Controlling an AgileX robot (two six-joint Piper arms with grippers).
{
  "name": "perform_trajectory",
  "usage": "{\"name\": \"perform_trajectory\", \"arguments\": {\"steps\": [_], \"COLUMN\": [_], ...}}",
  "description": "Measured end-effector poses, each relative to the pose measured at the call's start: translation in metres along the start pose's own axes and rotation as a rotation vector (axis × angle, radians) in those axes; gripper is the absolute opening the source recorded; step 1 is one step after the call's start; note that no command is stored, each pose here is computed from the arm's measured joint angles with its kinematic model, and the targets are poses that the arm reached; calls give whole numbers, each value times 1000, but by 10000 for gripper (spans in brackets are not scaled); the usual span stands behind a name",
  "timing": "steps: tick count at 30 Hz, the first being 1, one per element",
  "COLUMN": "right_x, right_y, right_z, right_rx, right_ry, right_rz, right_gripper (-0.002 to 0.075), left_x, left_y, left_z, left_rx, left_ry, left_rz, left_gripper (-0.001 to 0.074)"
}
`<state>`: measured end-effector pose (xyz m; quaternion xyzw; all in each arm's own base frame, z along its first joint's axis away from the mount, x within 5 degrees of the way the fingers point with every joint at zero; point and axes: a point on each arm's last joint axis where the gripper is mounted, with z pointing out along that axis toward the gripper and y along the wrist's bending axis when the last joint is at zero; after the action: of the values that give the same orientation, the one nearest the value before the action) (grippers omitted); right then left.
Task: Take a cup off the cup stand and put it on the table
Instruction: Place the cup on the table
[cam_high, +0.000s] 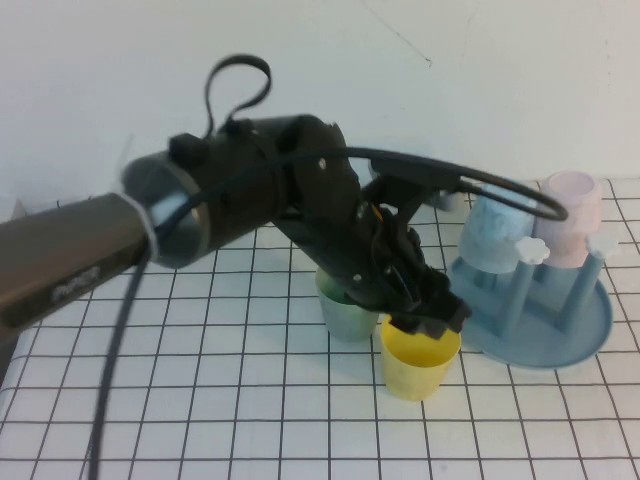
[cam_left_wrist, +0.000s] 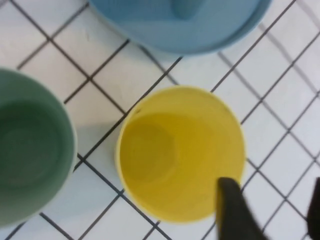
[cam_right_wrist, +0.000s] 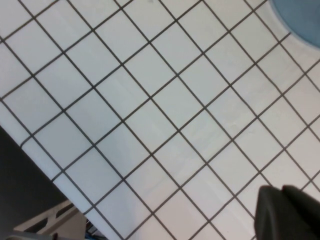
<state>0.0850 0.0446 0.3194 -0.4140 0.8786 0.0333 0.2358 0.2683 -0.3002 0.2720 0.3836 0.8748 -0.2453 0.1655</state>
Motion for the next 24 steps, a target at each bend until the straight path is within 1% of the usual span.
{"name": "perform_trajectory", "arguments": {"steps": [2, 3, 4, 5, 7, 10, 13, 15, 19, 24], "right_x": [3, 4, 5, 7, 10, 17, 26, 34, 44, 47], "right_y": [1, 1, 1, 1, 2, 3, 4, 4, 6, 6], "right_z": [-3, -5, -7, -9, -10, -7, 3, 11, 24, 30], "right_rx": [15, 24, 36, 53, 85, 141, 199, 239, 270, 276], "right_ry": [-11, -19, -27, -46, -92, -178, -240, -271, -303, -311], "right_rz": [-4, -3, 0, 1, 13, 33, 55, 71, 116, 137], "right_gripper": [0, 0, 0, 0, 0, 0, 0, 0, 0, 0], "left_x": [-1, -2, -2, -1, -1, 4, 16, 31, 75, 127], "left_y": [-6, -9, -12, -15, -21, -28, -33, -33, -28, -21], "left_z": [-18, -28, -39, -47, -69, -98, -120, -129, -134, -137], "left_rx": [-2, -6, -14, -22, -44, -73, -90, -106, -152, -233], "left_ry": [-33, -50, -65, -78, -123, -197, -290, -358, -480, -589], "left_rz": [20, 33, 45, 55, 60, 72, 76, 73, 66, 139], "left_gripper": [204, 134, 88, 57, 24, 8, 3, 1, 1, 1]}}
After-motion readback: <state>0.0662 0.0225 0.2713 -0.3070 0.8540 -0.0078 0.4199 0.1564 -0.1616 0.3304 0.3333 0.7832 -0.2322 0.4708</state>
